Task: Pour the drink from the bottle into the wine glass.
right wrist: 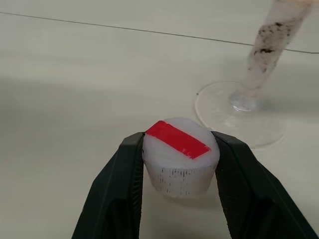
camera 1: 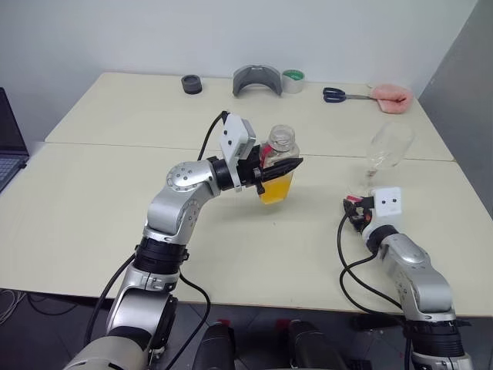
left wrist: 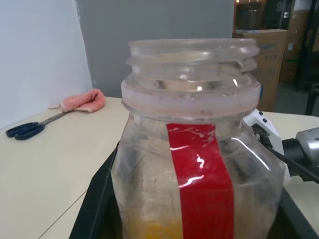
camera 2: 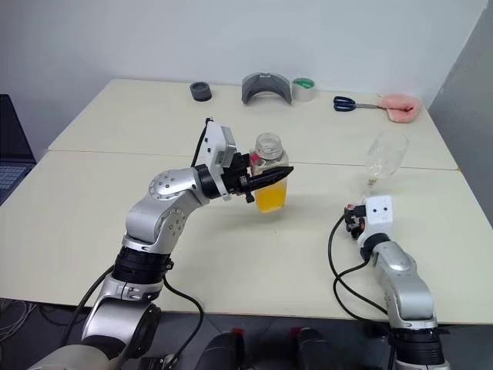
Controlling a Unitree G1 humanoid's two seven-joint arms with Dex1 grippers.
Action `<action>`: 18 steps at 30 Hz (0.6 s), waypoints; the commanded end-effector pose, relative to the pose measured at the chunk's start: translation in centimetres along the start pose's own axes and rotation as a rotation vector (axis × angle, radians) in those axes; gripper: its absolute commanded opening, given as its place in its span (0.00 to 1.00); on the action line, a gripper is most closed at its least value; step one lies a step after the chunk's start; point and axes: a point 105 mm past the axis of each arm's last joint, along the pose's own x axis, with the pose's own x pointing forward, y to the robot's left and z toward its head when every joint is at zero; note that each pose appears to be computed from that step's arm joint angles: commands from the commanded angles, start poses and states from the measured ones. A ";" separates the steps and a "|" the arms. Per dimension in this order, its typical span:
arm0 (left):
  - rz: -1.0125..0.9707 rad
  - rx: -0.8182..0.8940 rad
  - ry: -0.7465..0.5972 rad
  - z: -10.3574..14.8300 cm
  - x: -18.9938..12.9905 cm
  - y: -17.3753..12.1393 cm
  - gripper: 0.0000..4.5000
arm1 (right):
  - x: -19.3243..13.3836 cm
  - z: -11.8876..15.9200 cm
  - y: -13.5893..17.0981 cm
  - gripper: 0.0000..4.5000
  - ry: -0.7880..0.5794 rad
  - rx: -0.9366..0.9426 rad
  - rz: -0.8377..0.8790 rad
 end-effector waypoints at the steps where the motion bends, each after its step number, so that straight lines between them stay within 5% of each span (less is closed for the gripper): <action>1: -0.013 0.070 -0.057 2.0 0.3 -0.2 0.40 | -0.2 1.7 -0.3 0.68 -0.064 -0.018 0.001; 5: -0.012 0.071 -0.069 2.3 0.5 -0.1 0.40 | -0.2 2.1 -0.3 0.99 -0.074 -0.017 0.007; 18: 0.015 0.079 -0.067 2.2 0.2 0.2 0.40 | -1.8 4.9 1.9 0.99 -0.161 -0.173 0.186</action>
